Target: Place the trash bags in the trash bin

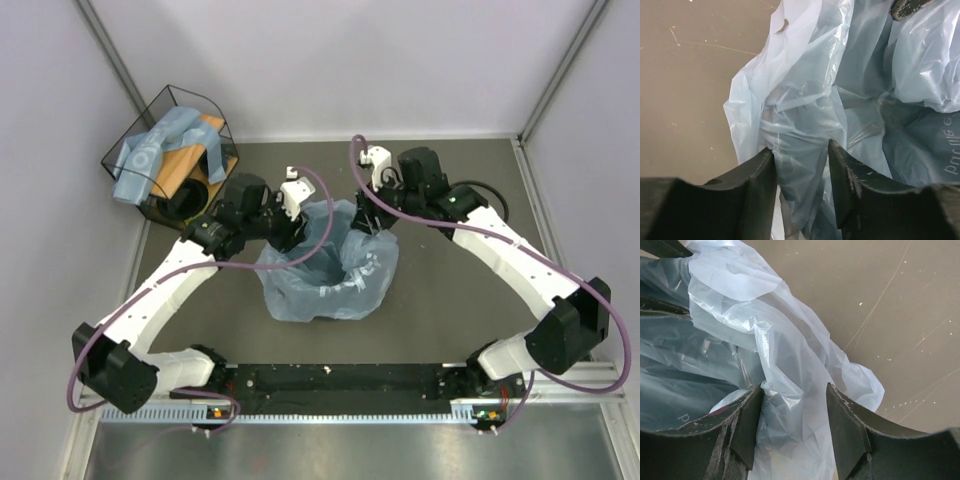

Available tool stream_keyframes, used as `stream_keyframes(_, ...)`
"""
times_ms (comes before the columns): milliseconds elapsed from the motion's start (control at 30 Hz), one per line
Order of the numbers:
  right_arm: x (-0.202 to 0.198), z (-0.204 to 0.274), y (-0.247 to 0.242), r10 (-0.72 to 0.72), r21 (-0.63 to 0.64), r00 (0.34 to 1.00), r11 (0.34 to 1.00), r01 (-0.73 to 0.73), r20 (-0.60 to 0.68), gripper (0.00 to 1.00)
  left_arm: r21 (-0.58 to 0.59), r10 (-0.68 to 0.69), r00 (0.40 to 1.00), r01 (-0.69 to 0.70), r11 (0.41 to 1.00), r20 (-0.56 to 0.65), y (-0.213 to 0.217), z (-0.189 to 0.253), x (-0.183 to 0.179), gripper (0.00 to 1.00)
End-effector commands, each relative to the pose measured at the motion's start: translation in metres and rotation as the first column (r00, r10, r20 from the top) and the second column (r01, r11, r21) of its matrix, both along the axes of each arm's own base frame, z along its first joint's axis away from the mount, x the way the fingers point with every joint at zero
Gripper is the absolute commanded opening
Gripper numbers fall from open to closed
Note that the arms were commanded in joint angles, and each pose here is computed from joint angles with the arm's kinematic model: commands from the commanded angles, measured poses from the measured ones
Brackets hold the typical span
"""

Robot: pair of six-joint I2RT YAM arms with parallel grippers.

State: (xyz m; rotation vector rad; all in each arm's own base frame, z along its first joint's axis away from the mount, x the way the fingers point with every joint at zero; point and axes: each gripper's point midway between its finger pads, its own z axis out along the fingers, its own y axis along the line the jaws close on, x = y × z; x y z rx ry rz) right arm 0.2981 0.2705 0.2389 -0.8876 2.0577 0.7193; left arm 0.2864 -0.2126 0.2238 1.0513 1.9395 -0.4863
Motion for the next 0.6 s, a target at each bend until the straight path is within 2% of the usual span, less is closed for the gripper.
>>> stream_keyframes(0,-0.003,0.027,0.003,0.038,0.024,0.998,0.999,-0.039,0.058,0.56,-0.094,0.012,0.999,-0.008,0.996,0.046,0.002,0.033,-0.011,0.53)
stream_keyframes(33,-0.005,0.038,0.004,0.042,0.047,0.997,0.998,-0.046,0.071,0.6,-0.125,0.012,0.997,-0.002,0.992,0.08,0.001,0.049,-0.011,0.58)
stream_keyframes(200,-0.026,0.084,0.006,0.064,0.179,0.995,0.981,-0.077,0.077,0.66,-0.235,-0.007,0.96,0.076,0.969,0.281,0.005,0.12,-0.029,0.6)
stream_keyframes(267,-0.029,0.095,0.003,0.071,0.219,0.996,0.972,-0.082,0.062,0.67,-0.237,-0.08,0.939,0.165,0.957,0.333,-0.001,0.133,-0.041,0.59)
stream_keyframes(333,-0.032,0.102,-0.003,0.05,0.262,0.998,0.963,-0.055,0.024,0.69,-0.21,-0.2,0.918,0.282,0.936,0.342,-0.009,0.132,-0.057,0.57)
stream_keyframes(367,-0.032,0.103,-0.007,0.038,0.279,0.999,0.96,-0.036,0.0,0.68,-0.226,-0.317,0.887,0.402,0.887,0.336,-0.021,0.132,-0.076,0.55)
stream_keyframes(400,-0.031,0.106,-0.016,0.015,0.313,0.999,0.95,0.001,-0.051,0.68,-0.231,-0.364,0.878,0.441,0.867,0.31,-0.029,0.125,-0.08,0.51)
stream_keyframes(567,-0.025,0.069,-0.054,-0.082,0.327,0.972,0.933,0.153,-0.219,0.67,-0.249,-0.445,0.873,0.485,0.838,0.2,-0.067,0.105,-0.076,0.48)
